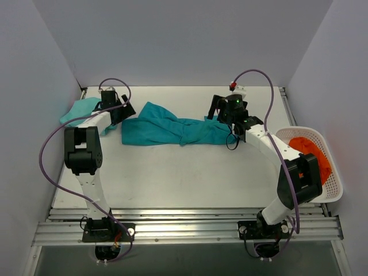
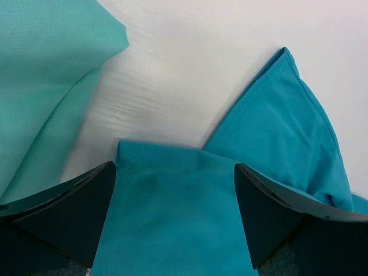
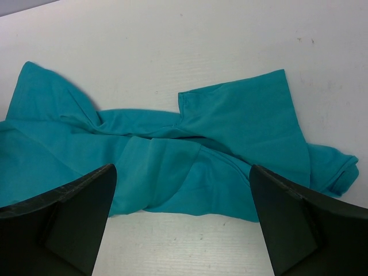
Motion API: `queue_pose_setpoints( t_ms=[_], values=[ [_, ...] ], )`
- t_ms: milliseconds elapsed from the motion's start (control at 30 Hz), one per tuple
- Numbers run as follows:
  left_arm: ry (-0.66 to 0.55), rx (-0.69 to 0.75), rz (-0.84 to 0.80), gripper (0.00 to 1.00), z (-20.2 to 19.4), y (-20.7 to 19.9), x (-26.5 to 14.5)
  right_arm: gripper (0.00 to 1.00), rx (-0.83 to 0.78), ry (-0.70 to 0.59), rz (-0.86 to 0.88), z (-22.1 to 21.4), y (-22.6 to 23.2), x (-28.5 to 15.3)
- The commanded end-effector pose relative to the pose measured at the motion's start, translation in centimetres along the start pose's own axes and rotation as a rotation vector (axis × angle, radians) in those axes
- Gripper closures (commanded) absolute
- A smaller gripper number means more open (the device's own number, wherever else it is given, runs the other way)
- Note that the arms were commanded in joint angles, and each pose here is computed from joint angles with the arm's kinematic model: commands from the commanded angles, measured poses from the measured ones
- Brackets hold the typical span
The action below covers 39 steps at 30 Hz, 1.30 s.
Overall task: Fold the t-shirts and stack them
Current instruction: Flatten the tshirt out
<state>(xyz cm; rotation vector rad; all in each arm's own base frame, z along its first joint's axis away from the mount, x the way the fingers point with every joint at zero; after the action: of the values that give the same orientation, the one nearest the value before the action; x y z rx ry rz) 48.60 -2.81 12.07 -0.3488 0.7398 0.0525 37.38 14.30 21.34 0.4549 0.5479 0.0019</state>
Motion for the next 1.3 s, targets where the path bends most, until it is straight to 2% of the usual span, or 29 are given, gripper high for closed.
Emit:
queue_pose_setpoints(
  t_ms=[0,300,533,900,1067,1200,1267],
  values=[
    [-0.033,0.013,0.028,0.07,1.2,-1.5,0.4,0.05,0.007,-0.043,-0.006,0.9,0.5,0.0],
    [-0.018,0.031,0.137,0.09,0.7,-0.3,1.4,0.05,0.005,-0.035,-0.013,0.7,0.4,0.4],
    [-0.137,0.008,0.201,0.1,2.1,0.9,-1.7,0.05,0.001,-0.023,-0.024,0.2,0.2,1.0],
    [-0.02,0.002,0.13,0.1,0.3,0.5,1.1,0.05,-0.001,-0.02,-0.041,0.1,0.0,1.2],
    [-0.003,-0.01,0.083,0.11,0.4,-0.2,1.7,0.05,-0.002,-0.015,-0.049,-0.1,-0.1,1.5],
    [0.021,-0.005,0.089,0.16,0.2,-0.2,2.3,0.05,-0.003,-0.016,-0.055,-0.1,-0.2,1.5],
    [0.021,-0.005,0.087,0.26,0.3,-0.2,2.4,0.05,-0.003,-0.017,-0.06,-0.1,-0.2,1.5]
  ],
)
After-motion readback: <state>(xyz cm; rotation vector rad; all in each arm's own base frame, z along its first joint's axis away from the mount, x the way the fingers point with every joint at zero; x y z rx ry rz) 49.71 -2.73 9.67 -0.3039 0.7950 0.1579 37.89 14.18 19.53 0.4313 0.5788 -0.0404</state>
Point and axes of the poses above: each gripper's point midway between its finger pads, its own x axis out along the fingers, its own y axis along the line the jaws close on, z = x × y, the point moved 8 cm from there along -x, back along the fingers, and after that the axes turned 10 degrees about x, right-handed, at the moved point
